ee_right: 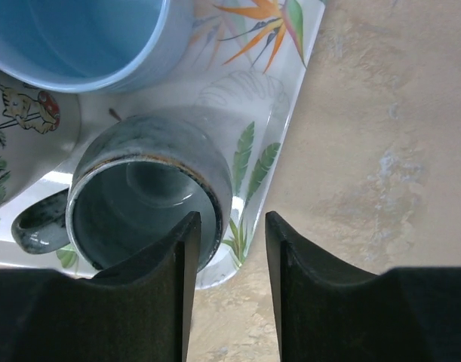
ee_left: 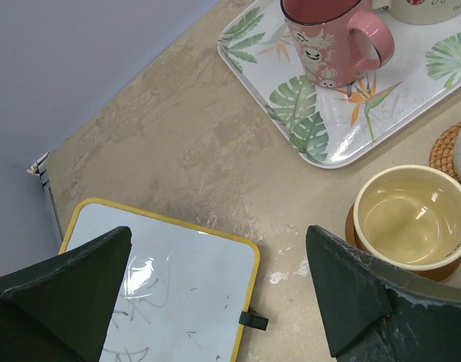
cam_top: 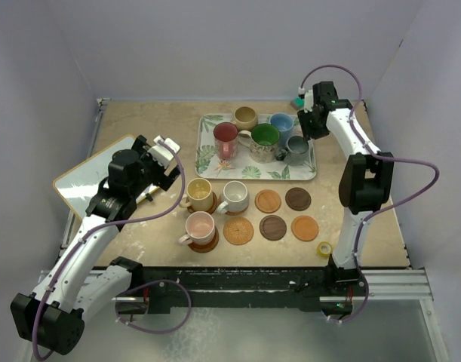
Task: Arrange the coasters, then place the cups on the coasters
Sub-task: Pick up the cup from the tray.
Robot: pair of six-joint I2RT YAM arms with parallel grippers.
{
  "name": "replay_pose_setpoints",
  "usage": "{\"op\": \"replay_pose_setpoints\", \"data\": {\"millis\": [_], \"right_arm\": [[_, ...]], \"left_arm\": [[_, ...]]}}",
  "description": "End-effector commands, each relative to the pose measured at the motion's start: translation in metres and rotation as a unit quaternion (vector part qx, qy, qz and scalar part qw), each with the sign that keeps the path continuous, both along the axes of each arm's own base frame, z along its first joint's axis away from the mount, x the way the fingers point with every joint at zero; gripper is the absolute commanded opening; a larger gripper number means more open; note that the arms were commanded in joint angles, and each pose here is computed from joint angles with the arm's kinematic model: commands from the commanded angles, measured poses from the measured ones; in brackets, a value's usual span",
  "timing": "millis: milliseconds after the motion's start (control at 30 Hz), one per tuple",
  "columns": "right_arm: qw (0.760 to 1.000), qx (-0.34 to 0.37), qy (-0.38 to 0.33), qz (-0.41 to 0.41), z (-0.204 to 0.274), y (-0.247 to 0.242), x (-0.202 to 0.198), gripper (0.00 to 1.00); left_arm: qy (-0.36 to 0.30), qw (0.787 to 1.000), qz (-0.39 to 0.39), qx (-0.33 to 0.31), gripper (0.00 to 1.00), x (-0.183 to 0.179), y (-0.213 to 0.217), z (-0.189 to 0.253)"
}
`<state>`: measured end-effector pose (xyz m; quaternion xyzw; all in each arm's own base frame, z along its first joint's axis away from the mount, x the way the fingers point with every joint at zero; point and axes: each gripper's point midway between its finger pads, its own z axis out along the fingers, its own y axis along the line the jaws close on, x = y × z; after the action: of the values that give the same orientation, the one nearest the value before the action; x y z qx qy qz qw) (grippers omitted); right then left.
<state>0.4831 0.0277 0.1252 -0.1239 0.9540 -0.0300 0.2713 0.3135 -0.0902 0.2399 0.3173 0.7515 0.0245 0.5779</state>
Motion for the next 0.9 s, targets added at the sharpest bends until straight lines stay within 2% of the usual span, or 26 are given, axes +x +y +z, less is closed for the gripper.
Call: {"op": "replay_pose_setpoints", "data": {"millis": [0,400,867], "right_arm": [[1.000,0.008,-0.008,-0.003,0.010,0.003,0.007,0.41],[1.000,0.009,0.017,0.004,-0.013,0.005,0.013,0.25],[0.999,0.004,0.036,0.010,-0.027,0.005,0.012,0.18]], "left_arm": [[-0.028,0.999,-0.003,-0.014,0.94,0.001,-0.001,0.016],[-0.027,1.000,-0.002,-0.011,0.94,0.003,-0.001,0.014],[-0.028,1.000,-0.001,-0.010,0.94,0.003,0.000,0.014]]}}
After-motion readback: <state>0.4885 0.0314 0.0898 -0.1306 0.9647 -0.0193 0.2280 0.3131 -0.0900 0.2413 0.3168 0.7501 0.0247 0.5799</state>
